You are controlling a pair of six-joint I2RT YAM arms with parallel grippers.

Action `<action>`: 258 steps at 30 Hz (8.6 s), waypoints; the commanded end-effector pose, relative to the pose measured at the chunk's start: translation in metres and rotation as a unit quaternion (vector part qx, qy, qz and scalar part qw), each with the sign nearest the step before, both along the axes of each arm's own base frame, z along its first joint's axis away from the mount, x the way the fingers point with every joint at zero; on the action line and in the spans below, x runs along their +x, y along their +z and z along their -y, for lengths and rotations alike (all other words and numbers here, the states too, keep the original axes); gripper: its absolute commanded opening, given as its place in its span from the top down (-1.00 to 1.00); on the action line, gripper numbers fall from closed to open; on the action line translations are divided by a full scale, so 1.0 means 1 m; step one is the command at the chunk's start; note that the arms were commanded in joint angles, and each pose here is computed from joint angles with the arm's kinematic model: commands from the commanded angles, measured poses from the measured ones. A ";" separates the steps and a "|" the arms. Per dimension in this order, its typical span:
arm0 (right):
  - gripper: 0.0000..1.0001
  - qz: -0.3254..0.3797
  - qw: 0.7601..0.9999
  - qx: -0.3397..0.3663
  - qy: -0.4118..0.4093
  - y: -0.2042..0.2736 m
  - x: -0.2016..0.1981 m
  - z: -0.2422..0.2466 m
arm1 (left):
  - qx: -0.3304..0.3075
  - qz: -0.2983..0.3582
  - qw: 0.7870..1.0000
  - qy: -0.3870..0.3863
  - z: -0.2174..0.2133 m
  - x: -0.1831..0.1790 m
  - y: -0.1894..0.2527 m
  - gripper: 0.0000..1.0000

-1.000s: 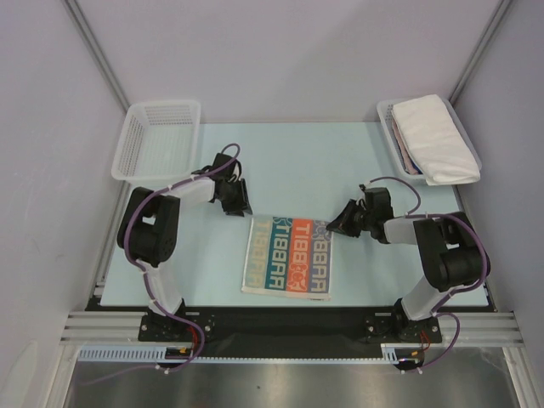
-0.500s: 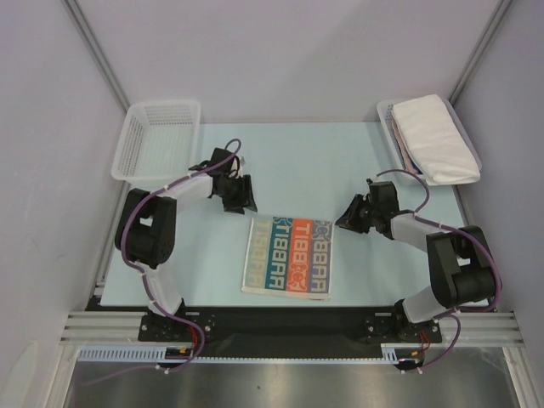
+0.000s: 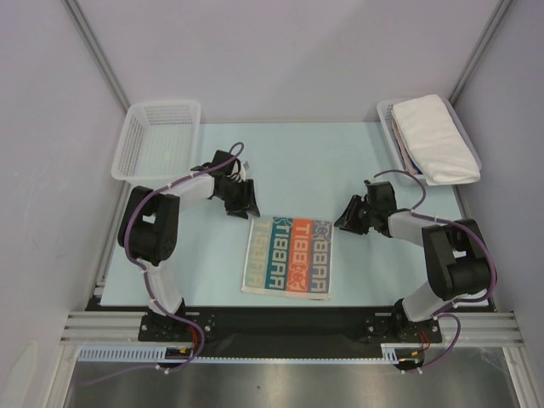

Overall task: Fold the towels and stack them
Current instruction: Fold the towel

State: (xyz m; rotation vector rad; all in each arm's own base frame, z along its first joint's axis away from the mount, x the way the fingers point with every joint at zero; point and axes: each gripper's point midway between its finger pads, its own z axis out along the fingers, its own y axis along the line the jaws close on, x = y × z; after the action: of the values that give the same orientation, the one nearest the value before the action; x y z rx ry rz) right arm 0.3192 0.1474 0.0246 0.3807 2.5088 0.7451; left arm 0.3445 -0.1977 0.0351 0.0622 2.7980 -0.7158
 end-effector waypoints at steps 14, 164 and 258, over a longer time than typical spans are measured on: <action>0.35 0.009 1.000 -0.021 0.020 -0.010 0.017 -0.012 | 0.068 -0.011 0.997 -0.027 -0.005 0.001 -0.018 0.13; 0.30 0.061 0.996 -0.050 -0.045 0.049 -0.014 0.002 | 0.016 0.132 0.977 0.166 -0.005 0.007 0.039 0.07; 0.34 -0.004 0.997 -0.030 -0.069 0.003 -0.011 -0.008 | 0.062 0.055 0.992 0.100 0.005 -0.018 -0.021 0.32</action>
State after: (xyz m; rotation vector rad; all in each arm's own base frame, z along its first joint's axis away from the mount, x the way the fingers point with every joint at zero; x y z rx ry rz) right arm 0.3012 0.1521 0.0239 0.5187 2.5004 0.5820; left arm 0.3334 -0.2066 0.0189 -0.1991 2.6418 -0.5287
